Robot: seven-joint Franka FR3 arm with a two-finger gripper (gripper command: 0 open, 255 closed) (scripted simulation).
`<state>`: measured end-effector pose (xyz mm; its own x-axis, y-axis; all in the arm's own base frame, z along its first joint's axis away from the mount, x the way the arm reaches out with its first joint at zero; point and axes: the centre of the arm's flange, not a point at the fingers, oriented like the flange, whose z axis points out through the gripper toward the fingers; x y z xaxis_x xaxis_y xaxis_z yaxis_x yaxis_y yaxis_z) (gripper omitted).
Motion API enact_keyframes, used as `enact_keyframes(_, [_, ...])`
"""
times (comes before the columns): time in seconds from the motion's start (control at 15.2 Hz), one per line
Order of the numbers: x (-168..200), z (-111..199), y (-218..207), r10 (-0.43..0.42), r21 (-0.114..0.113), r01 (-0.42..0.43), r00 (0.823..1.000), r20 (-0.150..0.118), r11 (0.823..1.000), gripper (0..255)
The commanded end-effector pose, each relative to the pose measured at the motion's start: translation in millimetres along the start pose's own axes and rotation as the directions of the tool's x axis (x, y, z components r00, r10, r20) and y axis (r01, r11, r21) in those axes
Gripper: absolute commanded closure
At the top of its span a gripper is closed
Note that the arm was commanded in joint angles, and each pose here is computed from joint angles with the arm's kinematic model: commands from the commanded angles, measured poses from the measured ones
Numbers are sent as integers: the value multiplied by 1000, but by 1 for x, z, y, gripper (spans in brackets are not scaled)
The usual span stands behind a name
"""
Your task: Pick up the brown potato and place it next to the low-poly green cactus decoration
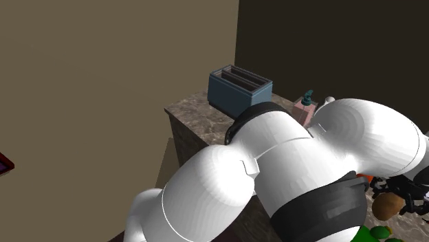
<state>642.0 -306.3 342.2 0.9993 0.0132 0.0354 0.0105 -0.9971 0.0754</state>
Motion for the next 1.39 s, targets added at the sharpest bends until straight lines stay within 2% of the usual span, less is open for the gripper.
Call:
enact_keyframes(0.0, [0, 0, 0, 0, 0, 0, 1000, 0, 1000, 255])
enact_keyframes(0.13, [0, 0, 0, 0, 0, 0, 1000, 0, 1000, 255])
enact_keyframes(0.2, [0, 0, 0, 0, 0, 0, 1000, 0, 1000, 0])
enact_keyframes(0.53, [0, 0, 0, 0, 0, 0, 1000, 0, 1000, 0])
enact_keyframes(0.79, [0, -50, 0, 0, 0, 0, 1000, 0, 1000, 0])
enact_keyframes(1.32, [0, -50, 0, 0, 0, 0, 1000, 0, 1000, 0])
